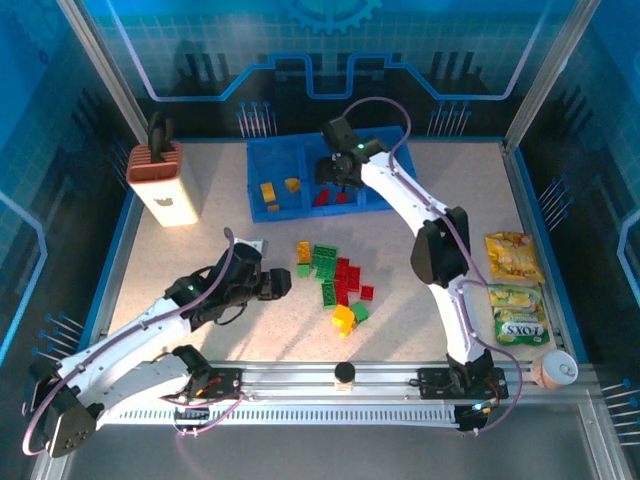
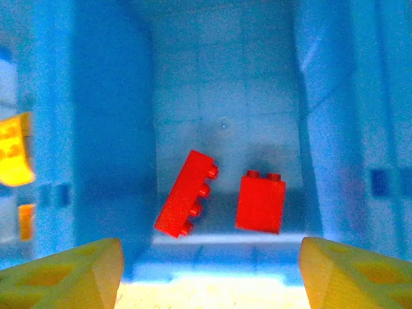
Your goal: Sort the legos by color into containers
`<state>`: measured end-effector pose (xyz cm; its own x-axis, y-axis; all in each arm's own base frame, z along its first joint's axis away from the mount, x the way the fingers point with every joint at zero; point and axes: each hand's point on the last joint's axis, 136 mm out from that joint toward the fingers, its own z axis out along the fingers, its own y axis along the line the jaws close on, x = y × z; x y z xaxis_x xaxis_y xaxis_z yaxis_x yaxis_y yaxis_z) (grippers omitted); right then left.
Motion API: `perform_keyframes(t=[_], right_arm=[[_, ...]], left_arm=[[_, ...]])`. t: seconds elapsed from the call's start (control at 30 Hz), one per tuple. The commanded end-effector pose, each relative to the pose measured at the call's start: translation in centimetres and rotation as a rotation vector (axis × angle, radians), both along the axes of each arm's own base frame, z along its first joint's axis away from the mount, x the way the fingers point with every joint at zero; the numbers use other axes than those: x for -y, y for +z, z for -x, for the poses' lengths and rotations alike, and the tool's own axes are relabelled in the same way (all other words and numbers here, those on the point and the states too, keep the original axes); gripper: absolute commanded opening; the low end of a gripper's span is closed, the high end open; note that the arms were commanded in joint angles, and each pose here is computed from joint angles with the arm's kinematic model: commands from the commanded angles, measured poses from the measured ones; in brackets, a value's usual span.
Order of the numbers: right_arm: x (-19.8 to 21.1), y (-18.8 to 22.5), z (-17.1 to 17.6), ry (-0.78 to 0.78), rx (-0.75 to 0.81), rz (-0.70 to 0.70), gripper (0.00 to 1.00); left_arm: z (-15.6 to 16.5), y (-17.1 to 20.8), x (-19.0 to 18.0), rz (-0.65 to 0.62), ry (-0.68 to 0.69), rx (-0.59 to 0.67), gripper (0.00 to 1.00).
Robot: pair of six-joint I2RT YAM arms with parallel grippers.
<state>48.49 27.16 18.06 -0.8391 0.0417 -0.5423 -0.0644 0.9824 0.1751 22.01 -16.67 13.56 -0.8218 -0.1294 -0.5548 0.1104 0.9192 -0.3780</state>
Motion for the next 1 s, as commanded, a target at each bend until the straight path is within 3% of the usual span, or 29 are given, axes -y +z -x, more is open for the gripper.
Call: perform_keyframes(t=[0.0,0.37,0.77,0.97], right_arm=[[-0.1,4.6,2.6,0.045,0.095,-0.059,0.73],[5.8,1.4,11.6,-0.012,0.073,-0.105,0.73],[9.7,-7.1,19.4,-0.112,-0.058,-0.17,0.71],[10.0,-9.0,21.2,-0.119,-0.091,-0.167,0.71]], left_arm=[[0.2,1.1,1.5,-0.013,-0.07,0.025,0.72],[1.2,-1.7,8.7,-0.067,-0.252,-0.058,0.72],[0.6,-6.9,12.2,-0.065,-0.228,-0.214,0.66],[-0.1,-8.7,13.1,-0.09,-0.222,-0.251,0.62]])
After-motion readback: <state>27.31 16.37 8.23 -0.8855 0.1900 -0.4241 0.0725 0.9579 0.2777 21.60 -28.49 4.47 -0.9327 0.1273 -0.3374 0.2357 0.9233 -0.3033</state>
